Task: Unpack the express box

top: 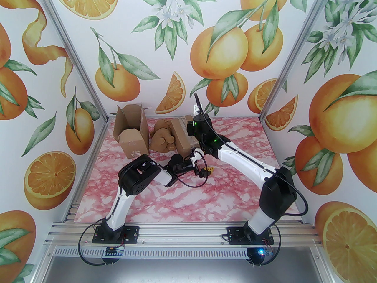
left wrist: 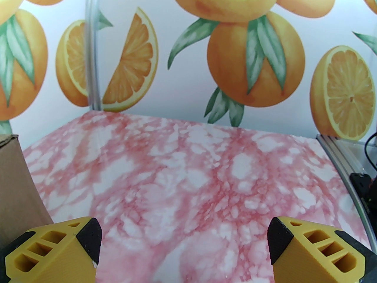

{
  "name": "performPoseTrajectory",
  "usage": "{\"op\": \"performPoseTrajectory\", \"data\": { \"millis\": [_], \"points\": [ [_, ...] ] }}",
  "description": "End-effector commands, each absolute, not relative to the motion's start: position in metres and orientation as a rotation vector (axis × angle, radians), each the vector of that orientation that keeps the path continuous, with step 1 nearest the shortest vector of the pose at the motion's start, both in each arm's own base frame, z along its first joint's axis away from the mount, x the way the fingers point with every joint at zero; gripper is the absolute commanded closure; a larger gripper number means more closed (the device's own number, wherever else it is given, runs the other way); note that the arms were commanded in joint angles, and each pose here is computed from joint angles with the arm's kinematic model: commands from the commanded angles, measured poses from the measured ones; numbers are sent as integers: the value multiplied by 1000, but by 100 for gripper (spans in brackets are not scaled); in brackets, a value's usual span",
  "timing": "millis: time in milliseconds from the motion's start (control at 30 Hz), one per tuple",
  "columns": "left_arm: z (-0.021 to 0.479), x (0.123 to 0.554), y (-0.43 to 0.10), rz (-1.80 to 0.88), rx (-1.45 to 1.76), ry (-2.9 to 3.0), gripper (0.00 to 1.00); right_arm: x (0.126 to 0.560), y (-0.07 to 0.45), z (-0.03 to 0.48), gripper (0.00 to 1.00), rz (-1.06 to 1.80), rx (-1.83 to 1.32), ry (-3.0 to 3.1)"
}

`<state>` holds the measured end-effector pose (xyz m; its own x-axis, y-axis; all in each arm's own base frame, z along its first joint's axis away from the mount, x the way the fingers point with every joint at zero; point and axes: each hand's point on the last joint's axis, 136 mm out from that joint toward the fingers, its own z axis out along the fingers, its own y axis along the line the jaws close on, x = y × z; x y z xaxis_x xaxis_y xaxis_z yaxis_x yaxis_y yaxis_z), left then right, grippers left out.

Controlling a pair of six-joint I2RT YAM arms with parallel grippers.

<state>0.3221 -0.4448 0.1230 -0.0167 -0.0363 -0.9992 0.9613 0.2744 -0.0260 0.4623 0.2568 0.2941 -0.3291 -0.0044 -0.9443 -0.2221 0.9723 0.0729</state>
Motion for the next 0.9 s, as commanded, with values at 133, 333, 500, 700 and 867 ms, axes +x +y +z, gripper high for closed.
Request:
{"op": "performPoseTrajectory", "data": {
  "millis": [133,333,500,700,867],
  "points": [
    [135,328,-448,-1029,960,1295,3,468,254,305,100,210,-172,1867],
    [134,330,-449,-1032,957,1296,3,464,249,284,100,210,-170,1909],
    [132,332,-448,-1030,957,1302,3,460,249,277,100,221,-172,1928],
    [131,335,-446,-1026,951,1312,3,452,245,278,100,241,-152,1927],
    [130,336,-446,-1027,949,1313,3,448,243,287,100,249,-134,1902]
  ]
}}
